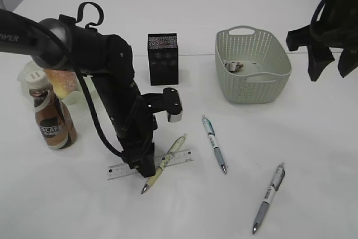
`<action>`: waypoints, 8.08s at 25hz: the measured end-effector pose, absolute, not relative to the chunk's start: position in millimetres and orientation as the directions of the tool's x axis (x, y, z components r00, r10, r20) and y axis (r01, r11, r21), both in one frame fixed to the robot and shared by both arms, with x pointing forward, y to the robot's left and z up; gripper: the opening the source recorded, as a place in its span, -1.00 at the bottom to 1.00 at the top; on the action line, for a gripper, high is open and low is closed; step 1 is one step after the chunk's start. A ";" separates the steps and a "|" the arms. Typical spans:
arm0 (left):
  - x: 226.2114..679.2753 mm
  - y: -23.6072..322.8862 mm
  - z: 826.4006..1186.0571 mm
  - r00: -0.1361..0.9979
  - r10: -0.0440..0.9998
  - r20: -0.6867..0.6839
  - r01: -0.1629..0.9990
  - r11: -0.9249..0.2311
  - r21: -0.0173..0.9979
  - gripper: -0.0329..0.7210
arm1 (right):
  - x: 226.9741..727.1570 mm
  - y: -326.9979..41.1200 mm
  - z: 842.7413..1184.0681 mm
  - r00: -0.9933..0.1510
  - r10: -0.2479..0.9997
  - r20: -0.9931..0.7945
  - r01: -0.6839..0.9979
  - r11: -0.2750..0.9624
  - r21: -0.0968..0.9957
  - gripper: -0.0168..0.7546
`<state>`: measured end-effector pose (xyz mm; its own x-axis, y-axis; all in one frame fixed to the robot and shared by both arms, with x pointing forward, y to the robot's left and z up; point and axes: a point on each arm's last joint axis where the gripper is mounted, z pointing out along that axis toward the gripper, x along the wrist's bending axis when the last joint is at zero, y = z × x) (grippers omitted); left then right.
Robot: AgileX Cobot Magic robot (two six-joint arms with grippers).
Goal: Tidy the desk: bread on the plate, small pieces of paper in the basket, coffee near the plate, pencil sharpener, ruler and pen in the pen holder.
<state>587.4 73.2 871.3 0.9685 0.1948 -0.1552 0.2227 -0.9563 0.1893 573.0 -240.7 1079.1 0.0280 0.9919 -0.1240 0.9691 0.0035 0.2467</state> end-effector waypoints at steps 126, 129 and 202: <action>598.7 49.7 895.3 0.873 0.333 -0.356 0.420 -0.885 0.203 -0.19 | 574.8 -241.0 1083.7 0.028 0.991 -0.128 0.964 0.007 0.265 -0.01; 597.8 47.3 896.3 0.862 0.338 -0.377 0.437 -0.873 0.217 -0.19 | 574.8 -241.0 1083.7 0.028 0.991 -0.128 0.964 0.007 0.265 -0.01; 627.5 130.7 1221.2 0.460 0.881 -0.110 0.565 -0.195 0.802 -0.19 | 574.8 -241.0 1083.7 0.028 0.991 -0.128 0.964 0.007 0.265 -0.01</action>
<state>627.5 130.7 1221.2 0.4601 0.8810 -0.1102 0.5649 -0.1948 0.8018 574.8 -241.0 1083.7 0.0276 0.9914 -0.1277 0.9642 0.0074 0.2652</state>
